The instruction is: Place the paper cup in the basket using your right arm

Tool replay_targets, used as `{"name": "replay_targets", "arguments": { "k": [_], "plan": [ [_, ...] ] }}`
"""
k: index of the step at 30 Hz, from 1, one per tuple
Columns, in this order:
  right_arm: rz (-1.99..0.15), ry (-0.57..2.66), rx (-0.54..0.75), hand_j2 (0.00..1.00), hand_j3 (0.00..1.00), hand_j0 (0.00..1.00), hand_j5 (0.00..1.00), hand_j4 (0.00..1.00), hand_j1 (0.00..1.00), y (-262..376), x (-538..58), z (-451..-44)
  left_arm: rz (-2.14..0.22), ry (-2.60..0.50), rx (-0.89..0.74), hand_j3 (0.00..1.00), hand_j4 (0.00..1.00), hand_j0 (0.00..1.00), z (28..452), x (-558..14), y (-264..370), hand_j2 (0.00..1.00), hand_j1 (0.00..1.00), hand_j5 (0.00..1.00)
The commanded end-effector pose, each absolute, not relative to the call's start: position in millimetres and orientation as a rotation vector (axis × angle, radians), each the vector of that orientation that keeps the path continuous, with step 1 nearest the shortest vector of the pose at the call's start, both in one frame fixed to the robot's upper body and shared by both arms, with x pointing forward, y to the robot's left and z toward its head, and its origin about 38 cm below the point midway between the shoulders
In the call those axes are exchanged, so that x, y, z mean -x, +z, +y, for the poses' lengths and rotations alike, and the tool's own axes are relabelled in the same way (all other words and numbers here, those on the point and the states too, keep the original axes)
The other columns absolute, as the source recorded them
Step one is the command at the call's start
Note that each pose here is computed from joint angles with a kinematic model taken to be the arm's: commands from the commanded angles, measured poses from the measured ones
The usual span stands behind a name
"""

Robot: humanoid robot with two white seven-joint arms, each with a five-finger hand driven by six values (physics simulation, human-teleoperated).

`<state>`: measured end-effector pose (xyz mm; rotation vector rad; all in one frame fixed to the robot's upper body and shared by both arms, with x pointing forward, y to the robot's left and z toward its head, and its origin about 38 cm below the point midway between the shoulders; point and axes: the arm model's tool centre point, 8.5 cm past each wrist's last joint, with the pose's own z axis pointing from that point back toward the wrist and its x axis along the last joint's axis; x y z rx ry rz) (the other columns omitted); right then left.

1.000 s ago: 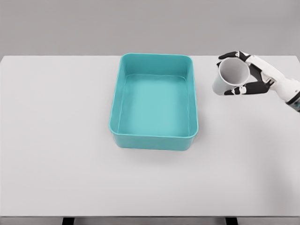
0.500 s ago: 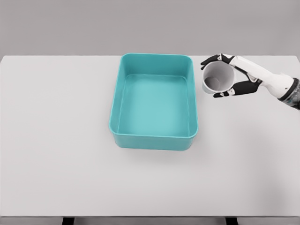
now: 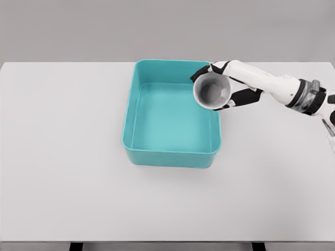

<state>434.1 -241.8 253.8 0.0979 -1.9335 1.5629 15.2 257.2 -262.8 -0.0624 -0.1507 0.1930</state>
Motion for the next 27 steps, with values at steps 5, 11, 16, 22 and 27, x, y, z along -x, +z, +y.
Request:
{"name": "replay_targets", "arguments": {
  "k": [5, 11, 16, 22, 27],
  "plan": [
    [-1.831, 1.681, -0.007, 0.68, 0.68, 0.68, 0.68, 0.68, 0.68, 237, -442, -198, -0.151, 0.194, 0.063, 1.00, 1.00, 1.00, 257, -15, -263, 1.00, 1.00, 1.00],
    [-1.596, 1.904, 0.125, 0.68, 0.68, 0.68, 0.68, 0.68, 0.68, 201, -443, -146, -0.151, 0.194, 0.063, 1.00, 1.00, 1.00, 257, -15, -263, 1.00, 1.00, 1.00],
    [-1.483, 1.972, 0.253, 0.68, 0.68, 0.68, 0.68, 0.68, 0.68, 191, -447, -125, -0.152, 0.194, 0.062, 1.00, 1.00, 1.00, 257, -15, -263, 1.00, 1.00, 1.00],
    [-1.483, 1.965, 0.296, 0.74, 0.74, 0.74, 0.74, 0.74, 0.74, 199, -445, -121, -0.151, 0.194, 0.063, 1.00, 1.00, 1.00, 257, -15, -263, 1.00, 1.00, 1.00],
    [-1.517, 1.975, 0.286, 1.00, 1.00, 1.00, 1.00, 1.00, 1.00, 205, -440, -117, -0.151, 0.194, 0.063, 1.00, 1.00, 1.00, 257, -15, -263, 1.00, 1.00, 1.00]
  ]
}}
